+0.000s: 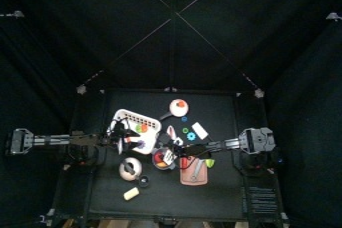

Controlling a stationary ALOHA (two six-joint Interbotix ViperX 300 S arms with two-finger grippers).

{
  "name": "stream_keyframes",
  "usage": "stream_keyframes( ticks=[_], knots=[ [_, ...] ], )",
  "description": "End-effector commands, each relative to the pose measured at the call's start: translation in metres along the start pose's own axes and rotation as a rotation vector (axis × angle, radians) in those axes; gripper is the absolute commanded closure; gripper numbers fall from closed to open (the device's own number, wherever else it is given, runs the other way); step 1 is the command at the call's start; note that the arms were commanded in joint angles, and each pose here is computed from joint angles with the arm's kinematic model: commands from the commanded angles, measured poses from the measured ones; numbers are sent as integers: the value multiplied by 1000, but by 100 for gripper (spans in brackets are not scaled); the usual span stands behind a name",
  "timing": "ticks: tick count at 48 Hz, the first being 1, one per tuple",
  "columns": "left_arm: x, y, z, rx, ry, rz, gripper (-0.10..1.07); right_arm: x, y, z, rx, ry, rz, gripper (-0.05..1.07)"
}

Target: Grab carrot top

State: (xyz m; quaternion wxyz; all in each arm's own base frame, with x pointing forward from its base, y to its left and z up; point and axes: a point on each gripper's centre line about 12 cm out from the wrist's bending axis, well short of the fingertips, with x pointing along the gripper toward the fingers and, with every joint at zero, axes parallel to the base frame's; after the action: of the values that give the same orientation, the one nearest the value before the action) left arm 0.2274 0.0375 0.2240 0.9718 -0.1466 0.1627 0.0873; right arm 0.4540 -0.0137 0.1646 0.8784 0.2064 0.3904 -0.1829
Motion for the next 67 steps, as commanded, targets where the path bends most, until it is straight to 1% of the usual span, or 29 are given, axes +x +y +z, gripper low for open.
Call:
stream_keyframes(
  ticks=[1,6,11,15,17,25,32,35,43,48,51,59,67],
  knots=[
    [1,-1,4,1,-12,-5,10,-20,9,19,15,-58,40,-1],
    [1,-2,4,-2,-12,-7,10,-22,9,21,14,-63,39,-1],
    [0,-1,5,-2,-13,-5,10,-30,10,26,11,-81,46,-1],
    [1,-1,4,-2,-12,-5,10,-40,5,34,19,-107,46,-1],
    [0,-1,4,-3,-10,-4,10,-44,-2,40,29,-123,39,-1],
    [0,-1,3,-2,-10,-5,10,-65,-43,73,111,-204,-5,-1],
    [0,-2,3,-2,-9,-7,10,-70,-89,91,190,-241,-76,-1],
    [0,-1,3,-4,-8,-6,10,-71,-113,98,227,-253,-115,-1],
    [0,-1,3,-2,-8,-5,10,-57,-162,102,278,-242,-211,-1],
    [0,-1,2,-3,-7,-4,10,-46,-186,102,278,-230,-264,-1],
    [0,0,2,-3,-6,-1,10,-40,-194,101,273,-220,-283,-1],
    [0,0,2,-4,-9,-1,10,-28,-211,106,280,-213,-318,-1],
    [0,0,2,-4,-8,0,10,-18,-221,110,278,-202,-352,-1]
  ],
)
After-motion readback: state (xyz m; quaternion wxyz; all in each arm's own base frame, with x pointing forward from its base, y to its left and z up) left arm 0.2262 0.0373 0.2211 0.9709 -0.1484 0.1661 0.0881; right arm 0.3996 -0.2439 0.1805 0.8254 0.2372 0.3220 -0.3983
